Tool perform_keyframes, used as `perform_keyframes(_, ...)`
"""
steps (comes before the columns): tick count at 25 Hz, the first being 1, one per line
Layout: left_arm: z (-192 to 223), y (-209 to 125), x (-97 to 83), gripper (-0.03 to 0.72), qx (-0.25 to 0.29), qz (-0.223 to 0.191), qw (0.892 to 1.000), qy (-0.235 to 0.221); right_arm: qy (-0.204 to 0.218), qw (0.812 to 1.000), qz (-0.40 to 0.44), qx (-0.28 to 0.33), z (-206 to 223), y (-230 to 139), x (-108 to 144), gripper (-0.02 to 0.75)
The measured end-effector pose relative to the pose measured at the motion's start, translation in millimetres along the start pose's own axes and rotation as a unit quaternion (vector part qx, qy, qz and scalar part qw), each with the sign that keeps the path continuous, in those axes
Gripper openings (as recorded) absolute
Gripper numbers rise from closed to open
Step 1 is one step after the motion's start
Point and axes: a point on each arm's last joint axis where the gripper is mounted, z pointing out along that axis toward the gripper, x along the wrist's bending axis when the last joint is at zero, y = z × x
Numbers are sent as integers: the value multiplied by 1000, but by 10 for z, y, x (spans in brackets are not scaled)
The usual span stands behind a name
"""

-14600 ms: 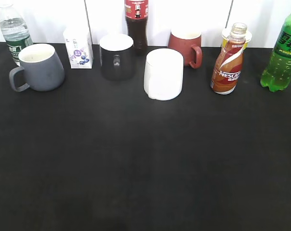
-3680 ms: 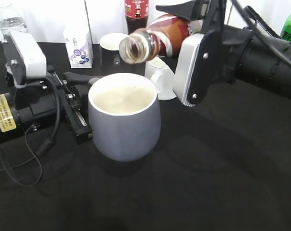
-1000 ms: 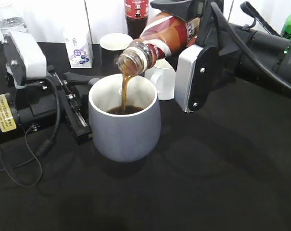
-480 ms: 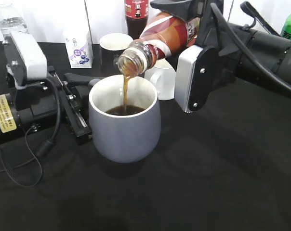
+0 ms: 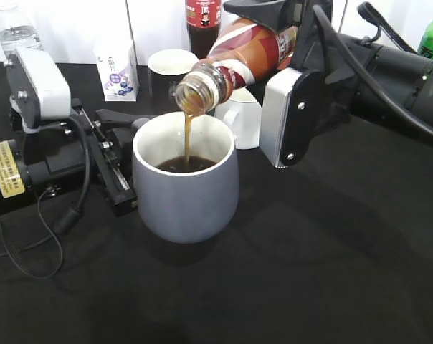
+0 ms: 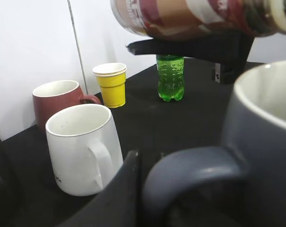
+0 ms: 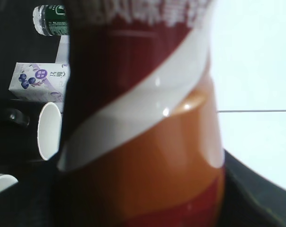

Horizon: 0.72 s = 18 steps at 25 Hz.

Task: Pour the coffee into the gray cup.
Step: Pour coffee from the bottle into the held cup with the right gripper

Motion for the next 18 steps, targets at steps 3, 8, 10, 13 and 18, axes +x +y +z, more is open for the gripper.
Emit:
perform_keyframes(3, 0, 0, 0, 57, 0, 0, 1000, 0, 0, 1000, -1, 0, 0, 1, 0, 527)
perform_keyframes(8, 0, -1, 0, 57, 1, 0, 1000, 0, 0, 1000, -2, 0, 0, 1, 0, 527)
perform_keyframes(10, 0, -1, 0, 57, 1, 0, 1000, 0, 0, 1000, -4, 0, 0, 1, 0, 527)
perform_keyframes(13, 0, -1, 0, 57, 1, 0, 1000, 0, 0, 1000, -7, 0, 0, 1, 0, 527)
perform_keyframes(18, 0, -1, 0, 57, 1, 0, 1000, 0, 0, 1000, -15, 0, 0, 1, 0, 527)
